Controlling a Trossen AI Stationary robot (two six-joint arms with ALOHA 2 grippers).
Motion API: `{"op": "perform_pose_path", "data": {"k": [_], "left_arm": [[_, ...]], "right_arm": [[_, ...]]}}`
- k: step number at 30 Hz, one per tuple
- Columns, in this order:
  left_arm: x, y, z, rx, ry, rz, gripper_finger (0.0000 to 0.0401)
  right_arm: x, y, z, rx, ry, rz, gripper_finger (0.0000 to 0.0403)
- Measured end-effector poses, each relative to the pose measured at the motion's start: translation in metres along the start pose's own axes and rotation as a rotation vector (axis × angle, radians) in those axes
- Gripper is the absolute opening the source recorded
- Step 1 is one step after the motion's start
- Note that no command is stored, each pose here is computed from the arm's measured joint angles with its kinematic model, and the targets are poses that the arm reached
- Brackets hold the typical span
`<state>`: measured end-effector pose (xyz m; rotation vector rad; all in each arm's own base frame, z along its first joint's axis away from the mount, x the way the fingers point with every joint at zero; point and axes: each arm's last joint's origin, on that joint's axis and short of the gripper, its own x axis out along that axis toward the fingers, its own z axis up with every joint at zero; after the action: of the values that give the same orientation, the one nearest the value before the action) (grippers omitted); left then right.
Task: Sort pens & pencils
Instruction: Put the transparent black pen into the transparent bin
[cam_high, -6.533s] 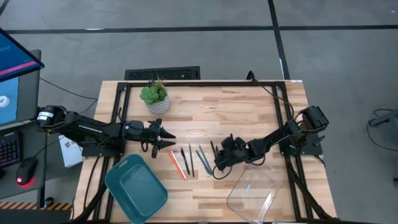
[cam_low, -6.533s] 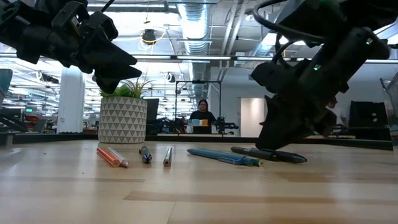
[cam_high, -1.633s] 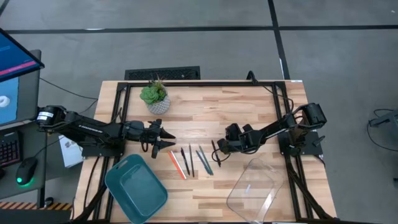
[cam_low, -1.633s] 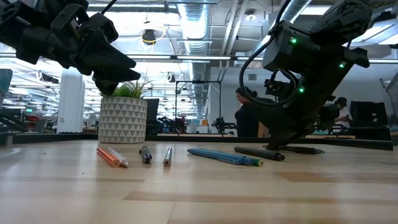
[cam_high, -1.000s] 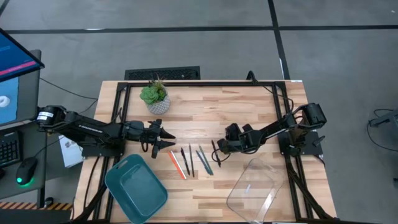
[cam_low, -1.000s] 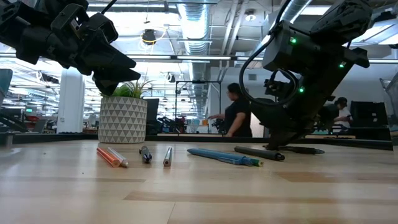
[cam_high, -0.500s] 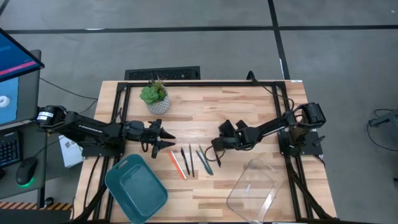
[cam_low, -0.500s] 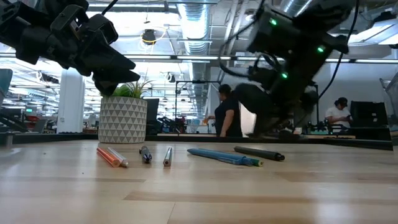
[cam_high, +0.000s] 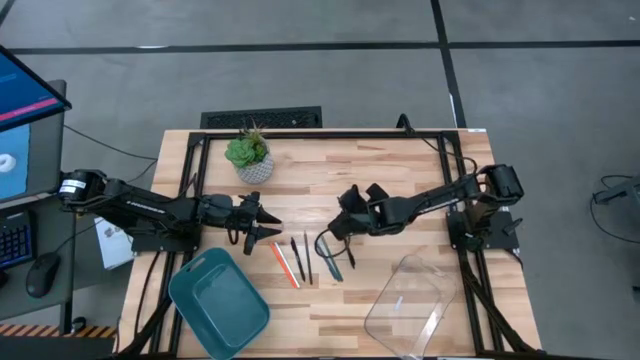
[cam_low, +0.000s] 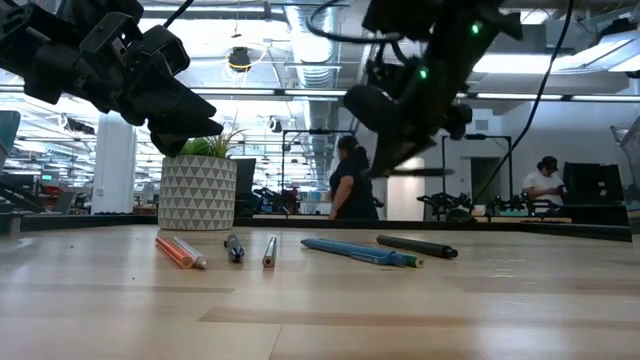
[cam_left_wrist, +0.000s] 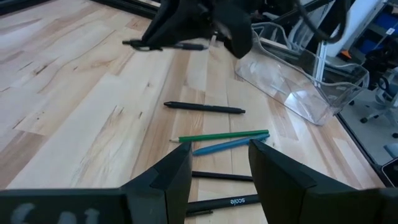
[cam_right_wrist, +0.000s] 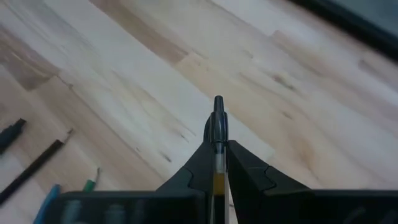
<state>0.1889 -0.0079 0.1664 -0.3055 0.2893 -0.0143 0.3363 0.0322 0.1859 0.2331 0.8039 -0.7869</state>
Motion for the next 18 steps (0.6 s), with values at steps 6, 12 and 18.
{"op": "perform_pose_path", "data": {"k": [6, 12, 18], "left_arm": [[0.0, 0.0, 0.0, 0.0, 0.0, 0.0, 0.0149], [0.0, 0.0, 0.0, 0.0, 0.001, 0.0, 0.0149], [0.0, 0.0, 0.0, 0.0, 0.001, 0.0, 0.0149]], "right_arm": [[-0.019, 0.009, 0.012, -0.047, -0.029, -0.024, 0.006], [-0.042, 0.024, 0.028, -0.106, -0.093, 0.034, 0.006], [-0.068, 0.039, 0.044, -0.181, -0.157, 0.102, 0.006]]}}
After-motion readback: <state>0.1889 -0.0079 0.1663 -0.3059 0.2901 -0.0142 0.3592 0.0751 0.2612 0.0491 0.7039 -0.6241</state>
